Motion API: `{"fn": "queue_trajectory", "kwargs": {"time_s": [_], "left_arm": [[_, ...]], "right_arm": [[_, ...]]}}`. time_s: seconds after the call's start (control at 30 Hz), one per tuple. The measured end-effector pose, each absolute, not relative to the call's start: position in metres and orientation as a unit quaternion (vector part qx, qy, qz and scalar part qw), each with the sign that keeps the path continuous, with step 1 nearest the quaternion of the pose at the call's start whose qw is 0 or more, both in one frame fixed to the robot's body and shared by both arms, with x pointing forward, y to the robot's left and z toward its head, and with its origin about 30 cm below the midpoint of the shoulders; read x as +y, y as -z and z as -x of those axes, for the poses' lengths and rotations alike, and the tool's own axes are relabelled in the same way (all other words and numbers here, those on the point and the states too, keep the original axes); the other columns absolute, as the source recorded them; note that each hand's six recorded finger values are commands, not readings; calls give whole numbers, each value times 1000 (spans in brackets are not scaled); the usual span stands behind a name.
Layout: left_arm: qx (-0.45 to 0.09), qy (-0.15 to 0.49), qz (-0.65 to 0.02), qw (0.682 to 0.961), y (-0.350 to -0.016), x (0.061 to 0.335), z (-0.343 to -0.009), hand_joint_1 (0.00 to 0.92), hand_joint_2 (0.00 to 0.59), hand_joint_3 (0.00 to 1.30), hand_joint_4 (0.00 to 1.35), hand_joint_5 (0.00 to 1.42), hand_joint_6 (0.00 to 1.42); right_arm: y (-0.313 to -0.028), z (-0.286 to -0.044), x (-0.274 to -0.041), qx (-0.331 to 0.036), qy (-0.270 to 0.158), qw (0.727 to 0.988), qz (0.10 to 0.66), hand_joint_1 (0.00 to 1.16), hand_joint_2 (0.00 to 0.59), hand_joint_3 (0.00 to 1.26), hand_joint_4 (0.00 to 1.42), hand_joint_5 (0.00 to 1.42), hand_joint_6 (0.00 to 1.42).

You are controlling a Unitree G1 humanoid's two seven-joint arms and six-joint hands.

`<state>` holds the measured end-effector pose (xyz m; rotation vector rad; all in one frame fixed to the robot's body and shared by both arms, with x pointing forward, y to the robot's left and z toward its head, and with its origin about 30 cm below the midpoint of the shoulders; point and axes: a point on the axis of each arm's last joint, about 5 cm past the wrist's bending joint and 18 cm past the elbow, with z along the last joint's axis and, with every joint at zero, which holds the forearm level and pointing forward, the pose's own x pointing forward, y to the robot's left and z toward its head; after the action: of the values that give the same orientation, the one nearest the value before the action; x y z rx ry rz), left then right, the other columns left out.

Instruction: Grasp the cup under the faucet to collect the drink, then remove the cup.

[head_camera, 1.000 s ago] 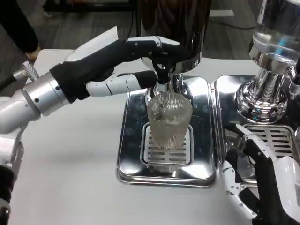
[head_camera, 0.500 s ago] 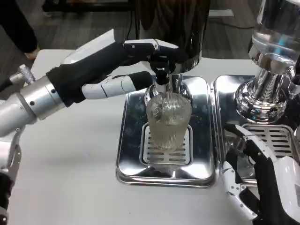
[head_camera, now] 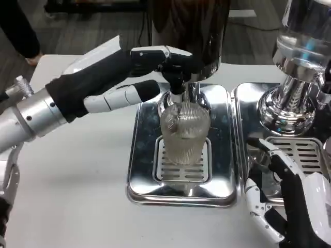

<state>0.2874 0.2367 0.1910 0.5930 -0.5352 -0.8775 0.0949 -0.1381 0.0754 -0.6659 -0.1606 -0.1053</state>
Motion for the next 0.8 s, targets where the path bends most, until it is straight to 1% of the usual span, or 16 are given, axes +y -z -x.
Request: {"fn": "queue_trajectory", "kwargs": {"time_s": [0.5, 0.6, 0.63, 0.8], "left_arm": [[-253, 420, -284, 824, -193, 238, -284, 0, 96, 300, 270, 326, 312], [-253, 421, -285, 823, -193, 238, -284, 0, 96, 300, 270, 326, 312], [-253, 421, -286, 823, -193, 238, -284, 0, 96, 300, 270, 326, 312], [-254, 421, -291, 821, -193, 238, -284, 0, 96, 300, 270, 325, 312]], "right_arm": [[-77, -95, -140, -75, 50, 944, 319, 471, 553, 265, 211, 184, 303], [-77, -95, -141, -72, 51, 946, 312, 478, 538, 263, 211, 184, 303], [-77, -95, -141, -71, 50, 946, 311, 483, 526, 263, 211, 184, 303], [-78, -96, -141, -70, 49, 949, 304, 488, 521, 263, 209, 184, 303]]}}
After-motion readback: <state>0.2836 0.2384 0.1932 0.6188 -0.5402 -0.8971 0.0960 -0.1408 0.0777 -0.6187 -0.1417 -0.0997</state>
